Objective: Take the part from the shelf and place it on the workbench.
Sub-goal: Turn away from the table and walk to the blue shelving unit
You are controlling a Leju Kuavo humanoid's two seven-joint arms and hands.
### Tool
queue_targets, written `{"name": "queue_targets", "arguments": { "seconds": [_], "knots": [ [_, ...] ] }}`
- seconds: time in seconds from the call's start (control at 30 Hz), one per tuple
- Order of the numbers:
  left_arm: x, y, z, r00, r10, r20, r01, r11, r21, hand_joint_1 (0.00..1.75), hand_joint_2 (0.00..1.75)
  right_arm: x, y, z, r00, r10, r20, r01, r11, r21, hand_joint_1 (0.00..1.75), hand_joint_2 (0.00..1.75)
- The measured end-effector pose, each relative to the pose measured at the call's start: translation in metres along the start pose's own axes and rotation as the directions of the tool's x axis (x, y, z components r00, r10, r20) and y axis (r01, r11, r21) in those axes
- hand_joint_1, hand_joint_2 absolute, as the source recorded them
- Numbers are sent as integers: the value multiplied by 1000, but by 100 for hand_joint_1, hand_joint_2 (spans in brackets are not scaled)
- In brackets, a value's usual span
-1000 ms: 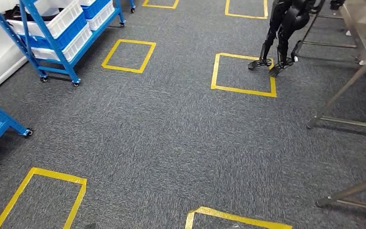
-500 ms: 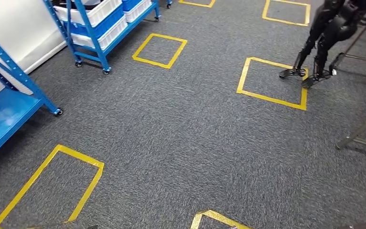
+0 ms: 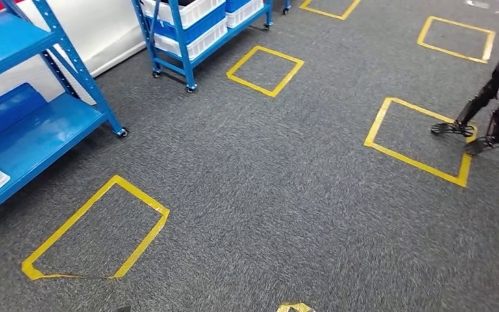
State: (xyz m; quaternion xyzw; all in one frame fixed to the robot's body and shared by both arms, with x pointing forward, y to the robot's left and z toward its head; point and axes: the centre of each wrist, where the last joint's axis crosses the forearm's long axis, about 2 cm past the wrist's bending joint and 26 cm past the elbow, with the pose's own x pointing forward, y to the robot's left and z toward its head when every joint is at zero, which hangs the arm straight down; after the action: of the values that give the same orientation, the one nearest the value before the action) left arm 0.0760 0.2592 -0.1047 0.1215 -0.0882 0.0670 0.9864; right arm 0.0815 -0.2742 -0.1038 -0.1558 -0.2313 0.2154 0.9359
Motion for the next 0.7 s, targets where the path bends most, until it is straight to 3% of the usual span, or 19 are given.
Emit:
{"name": "queue_targets", "arguments": {
  "seconds": [0.7],
  "knots": [
    [-1,2,-1,1000,6,-4,-6,1000,6,0,0,6,2,-1,999,37,16,-37,999,4,0,0]
  ]
}}
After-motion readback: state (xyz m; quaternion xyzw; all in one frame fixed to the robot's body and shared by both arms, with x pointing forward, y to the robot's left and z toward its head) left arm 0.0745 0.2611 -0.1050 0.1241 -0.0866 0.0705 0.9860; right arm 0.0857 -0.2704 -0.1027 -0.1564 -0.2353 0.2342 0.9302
